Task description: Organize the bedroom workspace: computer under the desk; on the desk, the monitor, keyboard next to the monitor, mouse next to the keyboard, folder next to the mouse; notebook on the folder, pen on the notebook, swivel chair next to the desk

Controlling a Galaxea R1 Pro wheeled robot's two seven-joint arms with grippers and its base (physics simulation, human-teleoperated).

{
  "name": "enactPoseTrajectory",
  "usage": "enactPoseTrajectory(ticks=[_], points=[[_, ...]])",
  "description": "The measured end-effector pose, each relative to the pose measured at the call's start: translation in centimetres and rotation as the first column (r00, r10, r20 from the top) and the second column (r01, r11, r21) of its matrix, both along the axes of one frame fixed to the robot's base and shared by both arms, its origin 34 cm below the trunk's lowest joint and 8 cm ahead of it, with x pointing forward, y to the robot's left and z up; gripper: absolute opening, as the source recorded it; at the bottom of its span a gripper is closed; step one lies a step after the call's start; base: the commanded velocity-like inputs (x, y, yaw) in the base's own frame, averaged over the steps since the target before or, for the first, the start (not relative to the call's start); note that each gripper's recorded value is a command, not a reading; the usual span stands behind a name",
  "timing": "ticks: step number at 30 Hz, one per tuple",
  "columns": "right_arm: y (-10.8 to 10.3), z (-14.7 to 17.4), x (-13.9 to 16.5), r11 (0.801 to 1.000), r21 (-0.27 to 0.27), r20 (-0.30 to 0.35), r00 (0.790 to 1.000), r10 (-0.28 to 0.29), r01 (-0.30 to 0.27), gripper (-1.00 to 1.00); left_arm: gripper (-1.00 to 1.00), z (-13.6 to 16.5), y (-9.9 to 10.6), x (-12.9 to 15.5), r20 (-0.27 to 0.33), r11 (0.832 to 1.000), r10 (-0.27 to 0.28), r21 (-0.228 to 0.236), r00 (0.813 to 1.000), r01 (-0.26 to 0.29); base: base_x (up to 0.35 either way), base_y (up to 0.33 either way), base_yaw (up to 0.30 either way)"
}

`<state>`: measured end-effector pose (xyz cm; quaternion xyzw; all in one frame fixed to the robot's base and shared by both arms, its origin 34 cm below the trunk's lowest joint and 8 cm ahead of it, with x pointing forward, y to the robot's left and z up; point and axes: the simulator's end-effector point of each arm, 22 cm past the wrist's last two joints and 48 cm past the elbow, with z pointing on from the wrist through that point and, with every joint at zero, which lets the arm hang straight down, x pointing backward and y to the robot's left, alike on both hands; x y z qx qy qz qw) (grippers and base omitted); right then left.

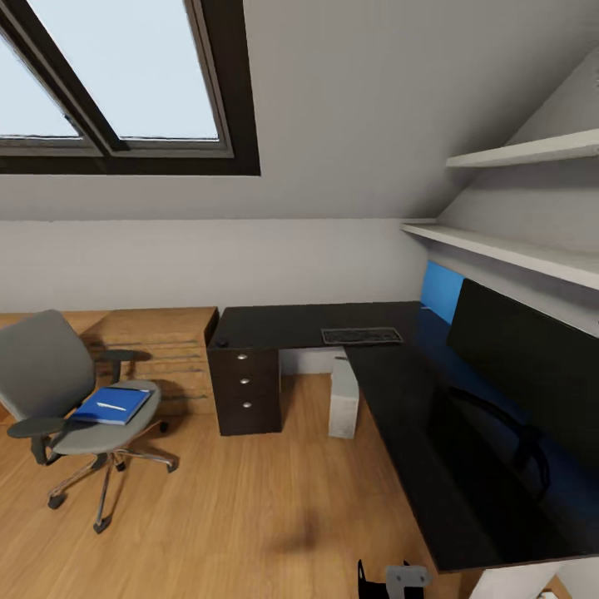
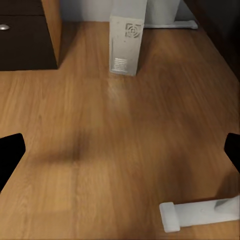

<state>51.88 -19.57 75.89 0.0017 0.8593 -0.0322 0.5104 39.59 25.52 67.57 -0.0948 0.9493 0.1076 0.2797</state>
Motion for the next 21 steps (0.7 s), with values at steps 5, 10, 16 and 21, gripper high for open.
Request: enactPoseTrajectory(ticks=[5, 10, 16, 21], points=[[0.04, -0.02, 0.0, 1.0, 0.0, 0.0, 1.0, 0.002, -0.002, 1.0, 1.0, -0.04, 0.01, -0.05, -0.001, 1.0, 0.0, 0.0, 1.0, 0.0, 0.321, 0.094, -0.045], [0.08, -0.03, -0.01, 1.0, -0.001, 0.0, 1.0, 0.004, -0.004, 1.0, 1.0, -0.04, 0.0, -0.04, -0.001, 1.0, 0.0, 0.0, 1.0, 0.0, 0.321, 0.114, -0.007], [0.22, -0.01, 0.02, 1.0, -0.002, 0.001, 1.0, 0.012, -0.012, 1.0, 1.0, -0.04, -0.04, -0.04, -0.001, 1.0, -0.001, 0.0, 1.0, 0.001, 0.321, 0.151, 0.0], [0.27, 0.0, 0.03, 1.0, -0.002, 0.001, 1.0, 0.014, -0.014, 1.0, 1.0, -0.04, -0.11, -0.05, -0.001, 1.0, -0.001, -0.001, 1.0, 0.001, 0.321, 0.148, 0.0]])
